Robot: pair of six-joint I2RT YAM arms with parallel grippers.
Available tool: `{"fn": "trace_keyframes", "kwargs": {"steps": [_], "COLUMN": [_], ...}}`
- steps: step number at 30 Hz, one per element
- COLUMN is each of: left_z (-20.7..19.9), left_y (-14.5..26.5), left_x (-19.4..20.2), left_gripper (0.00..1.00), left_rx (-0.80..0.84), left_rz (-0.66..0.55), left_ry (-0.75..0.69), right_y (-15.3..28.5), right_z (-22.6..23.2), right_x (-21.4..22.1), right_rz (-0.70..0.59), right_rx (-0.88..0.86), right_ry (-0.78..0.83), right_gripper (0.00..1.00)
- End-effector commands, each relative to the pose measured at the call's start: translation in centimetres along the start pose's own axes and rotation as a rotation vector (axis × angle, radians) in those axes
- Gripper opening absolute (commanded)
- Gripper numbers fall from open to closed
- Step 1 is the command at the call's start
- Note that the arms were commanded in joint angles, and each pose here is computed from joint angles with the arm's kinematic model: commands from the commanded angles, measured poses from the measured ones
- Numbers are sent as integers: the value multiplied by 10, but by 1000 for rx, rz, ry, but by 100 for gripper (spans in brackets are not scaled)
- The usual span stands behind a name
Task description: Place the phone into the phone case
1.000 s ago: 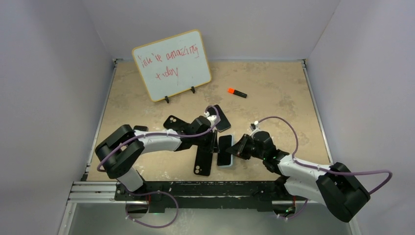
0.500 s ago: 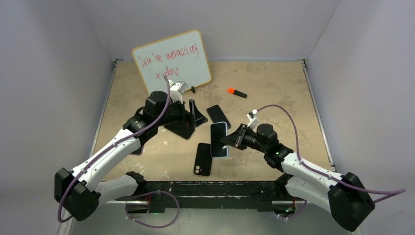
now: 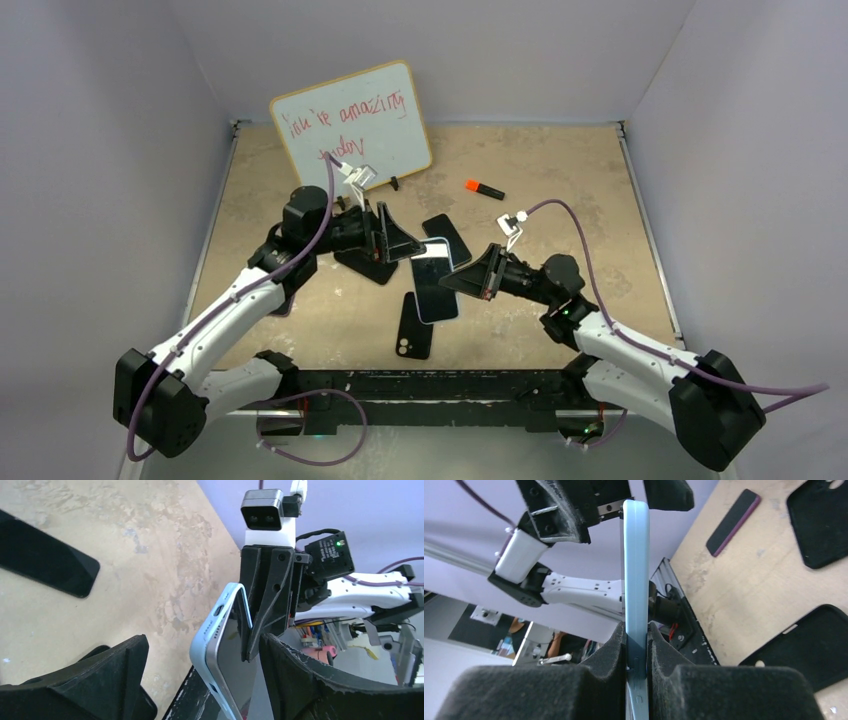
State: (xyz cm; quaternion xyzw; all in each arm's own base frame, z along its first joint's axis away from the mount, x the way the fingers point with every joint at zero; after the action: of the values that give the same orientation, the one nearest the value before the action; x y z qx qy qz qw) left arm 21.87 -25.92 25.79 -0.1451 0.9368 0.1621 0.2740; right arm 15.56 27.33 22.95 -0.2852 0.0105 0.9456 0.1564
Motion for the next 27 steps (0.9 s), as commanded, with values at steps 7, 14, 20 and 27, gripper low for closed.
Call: {"fn": "trace_keyframes", "kwargs": {"steps": [7, 14, 20, 27], "left_z": [-44, -47, -41, -49], "left_y": [9, 12, 11, 13], "left_x": [-7, -2, -3, -9], "left_gripper": [74, 17, 0, 47], "left_rx": [236, 273, 228, 210], "left_rz": [-41, -46, -49, -41], "left_ry": [6, 40, 66, 46], "right_y": [1, 1, -2, -2], "right_z": [62, 56, 48, 50], "right_x": [-23, -23, -21, -34], "right_rz": [-48, -64, -51, -115], "right_rx": [-224, -212, -177, -150], "right_ry": [92, 69, 61, 43], "right_gripper": [0, 0, 0, 0]}}
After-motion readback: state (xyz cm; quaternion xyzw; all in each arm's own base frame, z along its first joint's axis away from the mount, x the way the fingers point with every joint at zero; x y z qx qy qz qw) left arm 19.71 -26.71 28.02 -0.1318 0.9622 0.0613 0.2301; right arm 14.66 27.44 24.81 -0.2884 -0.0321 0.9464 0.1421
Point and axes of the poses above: each gripper's point midway between its finger pads, its own y axis back along the fingers, its own z axis along the line the jaws close on, x = y × z, the point moved 1 cm from there along y, back along the fingers, and after that the axes turned 6 degrees about y, right-handed, at the moved point
